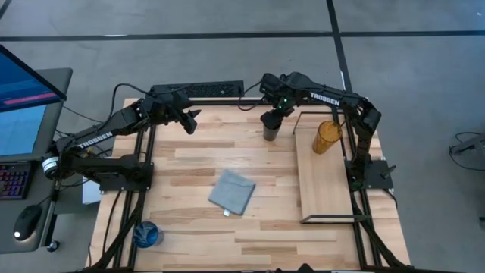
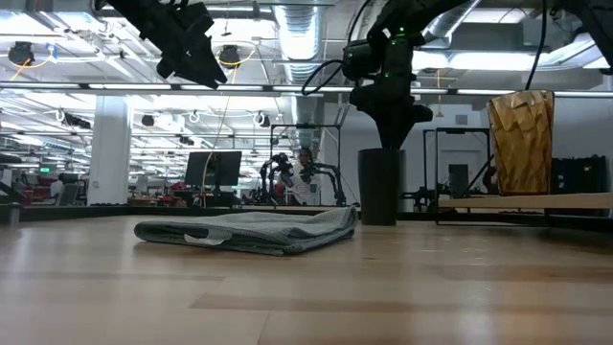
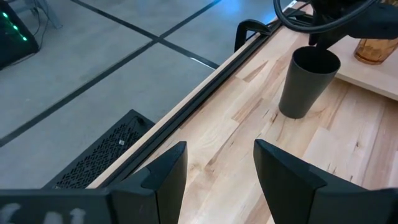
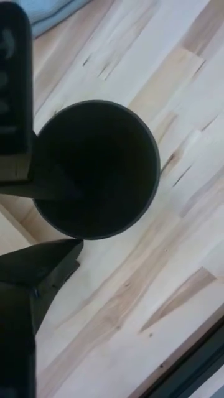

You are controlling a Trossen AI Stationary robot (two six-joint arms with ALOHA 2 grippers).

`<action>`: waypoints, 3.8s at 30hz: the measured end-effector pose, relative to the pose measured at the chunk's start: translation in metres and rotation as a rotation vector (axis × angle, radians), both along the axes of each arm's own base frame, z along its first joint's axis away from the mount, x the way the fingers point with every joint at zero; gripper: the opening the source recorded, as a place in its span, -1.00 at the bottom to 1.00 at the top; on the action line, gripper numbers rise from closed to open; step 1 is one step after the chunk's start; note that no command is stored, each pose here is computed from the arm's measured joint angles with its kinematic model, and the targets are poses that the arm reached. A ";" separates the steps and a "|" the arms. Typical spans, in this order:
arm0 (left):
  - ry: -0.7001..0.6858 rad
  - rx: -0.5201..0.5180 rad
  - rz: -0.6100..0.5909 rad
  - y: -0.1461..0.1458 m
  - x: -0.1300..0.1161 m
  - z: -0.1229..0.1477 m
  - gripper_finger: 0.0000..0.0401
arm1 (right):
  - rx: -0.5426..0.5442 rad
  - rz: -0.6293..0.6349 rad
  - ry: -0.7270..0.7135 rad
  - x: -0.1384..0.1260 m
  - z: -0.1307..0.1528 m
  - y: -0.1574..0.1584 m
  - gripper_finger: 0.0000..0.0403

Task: Stack small to large cups/mugs on shelf
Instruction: Put the black cup on the shelf

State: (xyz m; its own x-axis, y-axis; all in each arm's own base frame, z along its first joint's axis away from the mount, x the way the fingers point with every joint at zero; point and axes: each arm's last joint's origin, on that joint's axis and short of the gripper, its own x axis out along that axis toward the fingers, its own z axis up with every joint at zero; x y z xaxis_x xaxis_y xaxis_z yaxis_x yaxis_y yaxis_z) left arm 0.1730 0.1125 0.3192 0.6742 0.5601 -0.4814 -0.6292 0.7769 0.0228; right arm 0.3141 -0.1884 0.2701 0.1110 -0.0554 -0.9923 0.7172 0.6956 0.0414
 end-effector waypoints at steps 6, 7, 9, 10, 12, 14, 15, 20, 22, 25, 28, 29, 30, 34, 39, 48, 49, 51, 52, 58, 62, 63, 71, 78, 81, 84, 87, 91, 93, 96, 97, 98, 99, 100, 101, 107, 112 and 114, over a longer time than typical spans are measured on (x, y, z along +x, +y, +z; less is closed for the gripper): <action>0.000 0.000 0.000 0.000 0.000 0.000 -0.11 | -0.005 -0.002 0.016 0.002 -0.005 -0.003 -0.32; 0.000 0.000 0.000 0.000 0.000 0.000 -0.11 | -0.004 0.001 0.025 0.004 -0.009 -0.004 -0.32; -0.001 -0.001 -0.003 0.000 0.000 0.000 -0.11 | 0.013 0.003 0.038 0.007 -0.019 -0.007 -0.32; -0.001 -0.002 -0.004 0.000 0.000 0.000 -0.11 | 0.021 0.004 0.052 0.007 -0.021 -0.006 -0.32; -0.001 -0.002 -0.003 0.000 0.000 0.000 -0.11 | 0.015 0.008 0.041 0.008 -0.018 -0.005 -0.32; -0.001 -0.002 -0.003 0.000 0.000 0.000 -0.11 | 0.014 0.020 0.041 0.009 -0.018 -0.003 -0.31; 0.000 -0.002 -0.003 0.000 0.000 0.000 -0.11 | 0.017 0.030 0.048 0.009 -0.019 -0.002 -0.31; 0.006 0.005 -0.008 0.000 0.000 0.000 -0.11 | 0.016 0.040 0.046 0.009 -0.016 0.001 -0.33; 0.006 0.005 -0.008 0.000 0.000 0.000 -0.11 | 0.020 0.048 0.053 0.009 -0.017 0.002 -0.34; 0.005 0.005 -0.009 0.000 0.000 0.000 -0.11 | 0.028 0.065 0.045 0.012 -0.017 0.006 -0.34; 0.005 0.005 -0.008 0.000 0.000 0.000 -0.11 | 0.033 0.079 0.028 0.015 -0.016 0.010 -0.33; 0.005 0.005 -0.008 0.000 0.000 0.000 -0.11 | 0.033 0.084 0.029 0.016 -0.016 0.011 -0.34; 0.004 0.003 -0.007 0.000 0.000 0.000 -0.11 | 0.033 0.086 0.029 0.016 -0.016 0.012 -0.34; 0.000 -0.003 -0.003 0.000 0.000 0.000 -0.11 | 0.033 0.091 0.028 0.017 -0.016 0.013 -0.34; -0.012 -0.018 0.008 0.000 0.000 0.000 -0.11 | 0.031 0.089 0.026 0.017 -0.016 0.013 -0.34; 0.065 -0.073 0.014 0.011 0.017 -0.019 -0.11 | 0.029 0.090 0.023 0.017 -0.016 0.013 -0.34; 0.079 -0.085 0.016 0.013 0.020 -0.023 -0.11 | 0.029 0.090 0.023 0.017 -0.016 0.013 -0.34; 0.110 -0.106 0.020 0.017 0.027 -0.032 -0.11 | 0.029 0.090 0.023 0.017 -0.016 0.013 -0.34; 0.126 -0.115 0.021 0.019 0.030 -0.036 -0.11 | 0.028 0.090 0.023 0.017 -0.016 0.013 -0.34; 0.168 -0.153 0.030 0.031 0.050 -0.059 -0.11 | 0.026 0.090 0.020 0.018 -0.016 0.013 -0.34; 0.128 -0.173 0.056 0.036 0.057 -0.064 -0.11 | 0.024 0.108 0.021 0.018 -0.016 0.013 -0.33; 0.116 -0.173 0.061 0.037 0.058 -0.064 -0.11 | 0.024 0.109 0.021 0.018 -0.016 0.013 -0.33; 0.089 -0.132 0.118 0.039 0.057 -0.059 -0.11 | 0.019 0.115 0.015 0.018 -0.016 0.012 -0.34; 0.094 -0.133 0.238 0.040 0.054 -0.060 -0.11 | 0.012 0.115 0.003 0.019 -0.016 0.011 -0.34; 0.111 -0.184 0.201 0.038 0.053 -0.063 -0.11 | 0.007 0.128 -0.001 0.019 -0.016 0.010 -0.34; 0.105 -0.278 0.133 0.034 0.053 -0.066 -0.11 | -0.004 0.130 -0.019 0.021 -0.016 0.009 -0.34; 0.095 -0.331 0.134 0.033 0.054 -0.069 -0.11 | -0.018 0.131 -0.042 0.023 -0.015 0.008 -0.34; 0.102 -0.374 0.138 0.035 0.058 -0.076 -0.11 | -0.041 0.129 -0.078 0.026 -0.015 0.005 -0.34; 0.114 -0.436 0.118 0.036 0.062 -0.085 -0.11 | -0.049 0.128 -0.092 0.028 -0.014 0.004 -0.34; 0.155 -0.519 0.081 0.038 0.073 -0.106 -0.11 | -0.059 0.124 -0.109 0.028 -0.008 0.002 -0.34; 0.167 -0.534 0.082 0.038 0.076 -0.112 -0.11 | -0.062 0.124 -0.112 0.029 -0.007 0.002 -0.34; 0.178 -0.544 0.084 0.038 0.080 -0.118 -0.11 | -0.063 0.125 -0.113 0.029 -0.006 0.001 -0.34; 0.177 -0.547 0.081 0.039 0.083 -0.122 -0.11 | -0.065 0.125 -0.115 0.029 -0.005 0.001 -0.34; 0.177 -0.556 0.075 0.040 0.086 -0.126 -0.11 | -0.068 0.124 -0.118 0.028 -0.003 0.000 -0.35; 0.179 -0.568 0.064 0.039 0.089 -0.130 -0.11 | -0.072 0.123 -0.124 0.028 -0.001 -0.001 -0.35; 0.137 -0.594 0.010 0.036 0.111 -0.150 -0.11 | -0.079 0.102 -0.130 0.025 0.000 -0.009 -0.36; 0.109 -0.660 -0.023 0.028 0.127 -0.167 -0.11 | -0.073 0.087 -0.119 0.021 0.000 -0.013 -0.36; 0.110 -0.658 -0.020 0.025 0.134 -0.172 -0.11 | -0.066 0.084 -0.109 0.019 0.000 -0.013 -0.36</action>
